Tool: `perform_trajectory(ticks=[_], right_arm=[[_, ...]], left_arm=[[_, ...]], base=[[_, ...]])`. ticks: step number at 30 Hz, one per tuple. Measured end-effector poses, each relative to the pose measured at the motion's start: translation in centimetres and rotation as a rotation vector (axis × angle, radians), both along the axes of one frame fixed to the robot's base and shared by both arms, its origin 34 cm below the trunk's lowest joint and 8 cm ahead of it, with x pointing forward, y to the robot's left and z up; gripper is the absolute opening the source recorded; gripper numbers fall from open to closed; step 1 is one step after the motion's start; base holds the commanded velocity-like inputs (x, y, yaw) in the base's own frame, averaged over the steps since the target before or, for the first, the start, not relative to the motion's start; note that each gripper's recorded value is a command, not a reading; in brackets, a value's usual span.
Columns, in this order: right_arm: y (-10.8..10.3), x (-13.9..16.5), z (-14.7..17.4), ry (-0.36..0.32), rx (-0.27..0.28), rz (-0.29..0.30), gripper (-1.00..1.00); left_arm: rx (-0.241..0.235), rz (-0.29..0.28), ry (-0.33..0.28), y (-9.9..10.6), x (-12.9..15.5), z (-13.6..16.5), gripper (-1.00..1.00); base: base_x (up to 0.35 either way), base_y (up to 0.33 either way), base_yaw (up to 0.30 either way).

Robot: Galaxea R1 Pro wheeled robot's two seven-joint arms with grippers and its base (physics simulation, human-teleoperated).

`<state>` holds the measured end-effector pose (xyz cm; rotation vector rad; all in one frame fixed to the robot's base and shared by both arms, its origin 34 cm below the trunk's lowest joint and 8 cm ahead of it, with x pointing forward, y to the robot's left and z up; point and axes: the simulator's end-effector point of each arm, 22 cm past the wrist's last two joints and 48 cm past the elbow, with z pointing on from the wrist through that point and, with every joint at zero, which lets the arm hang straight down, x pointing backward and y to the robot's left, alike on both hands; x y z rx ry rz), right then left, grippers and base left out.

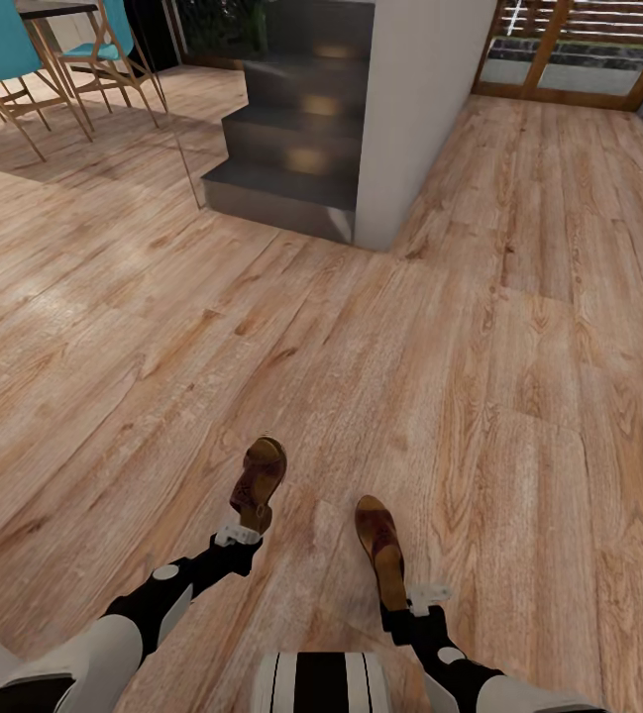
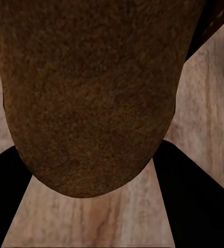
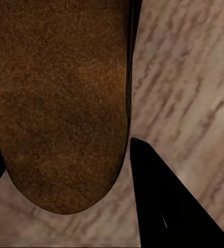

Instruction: Pick up the two gym shoes and the two sandals from the corridor floor and place them onto the hallstand (shoe rack) in the corridor, making sure they are on the rack and not on the floor. Arrange them so the two gym shoes are next to each other and the two sandals are next to each other.

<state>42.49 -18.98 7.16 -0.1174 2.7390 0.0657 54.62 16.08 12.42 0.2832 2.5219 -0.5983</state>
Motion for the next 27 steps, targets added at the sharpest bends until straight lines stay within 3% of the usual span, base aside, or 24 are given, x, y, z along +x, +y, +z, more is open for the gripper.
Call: perform_trajectory(ticks=[9, 10, 11, 13, 19, 27], right_arm=[[-1.3, -0.9, -0.2, 0.010, -0.018, 0.001, -1.00], [-1.4, -0.9, -0.2, 0.009, -0.019, 0.001, -1.00], [-1.4, -0.9, -0.2, 0.010, -0.019, 0.002, -1.00], [-1.4, -0.7, -0.2, 0.005, -0.019, 0.001, -1.00], [-1.6, 2.2, 0.5, -0.058, -0.020, -0.006, -1.00], [-3.0, 3.9, 0.8, -0.093, -0.037, -0.009, -1.00]], left_arm=[[0.001, 0.000, 0.056, 0.0, -3.9, -1.2, -1.00], [-0.002, 0.016, 0.096, 0.2, -6.7, -1.9, -1.00], [0.001, -0.014, 0.145, -0.1, -10.4, -2.7, -1.00], [0.000, 0.009, 0.134, 0.2, -9.5, -2.5, -1.00], [0.000, 0.001, 0.136, 0.0, -9.7, -2.5, -1.00], [0.000, 0.001, 0.136, 0.0, -9.7, -2.5, -1.00]], base=[[0.000, 0.000, 0.000], [0.000, 0.000, 0.000], [0.000, 0.000, 0.000], [0.000, 0.000, 0.000], [0.000, 0.000, 0.000], [0.000, 0.000, 0.000]])
